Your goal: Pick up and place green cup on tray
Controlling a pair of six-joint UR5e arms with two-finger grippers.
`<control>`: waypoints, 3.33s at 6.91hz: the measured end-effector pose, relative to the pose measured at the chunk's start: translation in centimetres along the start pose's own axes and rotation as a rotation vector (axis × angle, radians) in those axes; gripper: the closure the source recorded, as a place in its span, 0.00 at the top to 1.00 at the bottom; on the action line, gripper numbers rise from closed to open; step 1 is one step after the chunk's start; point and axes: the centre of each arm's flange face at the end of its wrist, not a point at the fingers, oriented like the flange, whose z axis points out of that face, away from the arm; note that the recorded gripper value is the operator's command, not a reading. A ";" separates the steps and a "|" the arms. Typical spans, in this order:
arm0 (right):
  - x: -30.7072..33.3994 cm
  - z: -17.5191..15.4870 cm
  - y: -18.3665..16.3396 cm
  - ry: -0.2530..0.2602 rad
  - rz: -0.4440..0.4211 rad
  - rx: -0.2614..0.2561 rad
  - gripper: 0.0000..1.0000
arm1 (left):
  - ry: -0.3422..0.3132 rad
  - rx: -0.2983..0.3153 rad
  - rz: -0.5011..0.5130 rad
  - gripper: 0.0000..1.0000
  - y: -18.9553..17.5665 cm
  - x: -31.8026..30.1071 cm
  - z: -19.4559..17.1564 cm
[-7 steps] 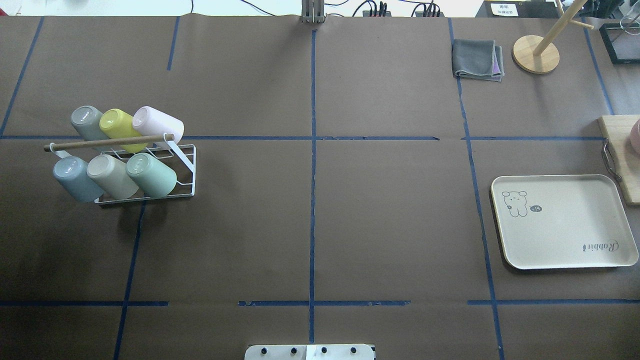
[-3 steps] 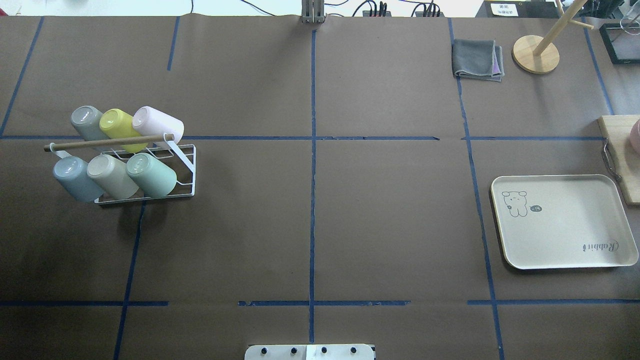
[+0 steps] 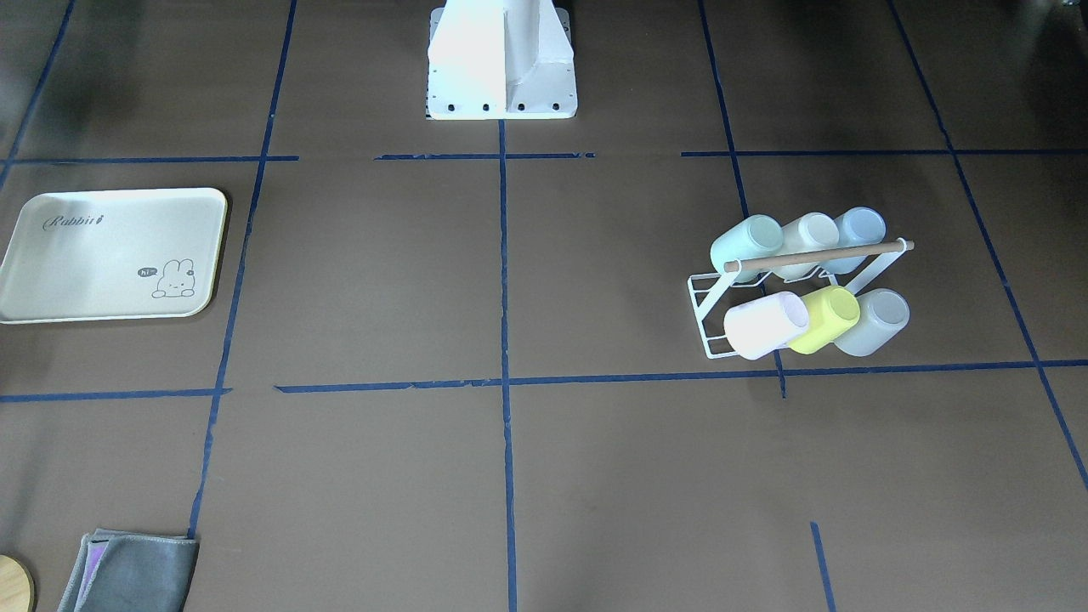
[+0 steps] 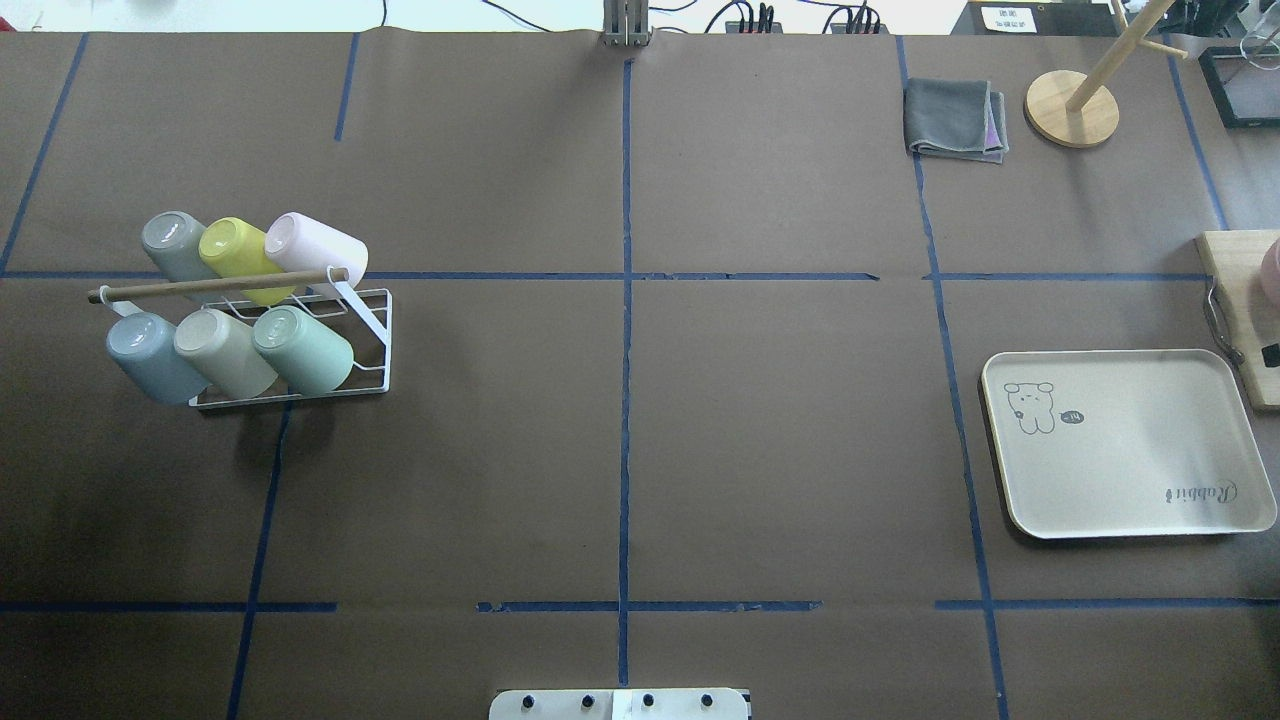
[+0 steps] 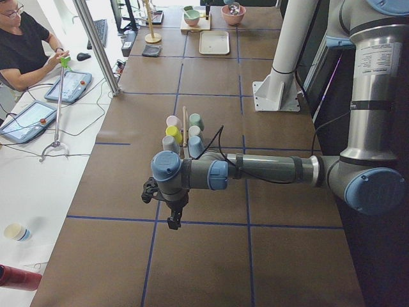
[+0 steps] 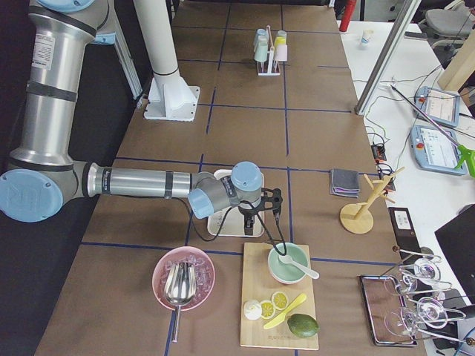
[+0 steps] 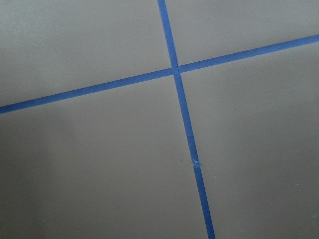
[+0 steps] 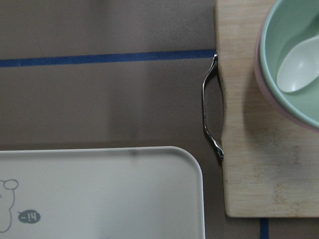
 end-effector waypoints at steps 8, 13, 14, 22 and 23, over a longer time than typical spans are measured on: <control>1.9 7.8 5.2 0.016 0.023 -0.009 0.73 | 0.000 0.016 -0.001 1.00 -0.3 0.7 -0.7; 3.2 8.6 5.9 0.027 0.040 -0.033 0.22 | -0.001 0.020 0.005 1.00 -0.5 0.9 -0.9; 3.1 8.6 5.9 0.026 0.040 -0.034 0.05 | 0.000 0.020 0.005 1.00 -0.5 0.9 -0.9; -2.4 4.2 4.4 -0.108 -0.030 0.006 0.00 | -0.002 0.027 0.010 1.00 -1.2 1.1 -1.3; -3.5 2.6 4.0 -0.152 -0.033 0.012 0.00 | -0.003 0.027 0.009 1.00 -1.2 1.1 -1.3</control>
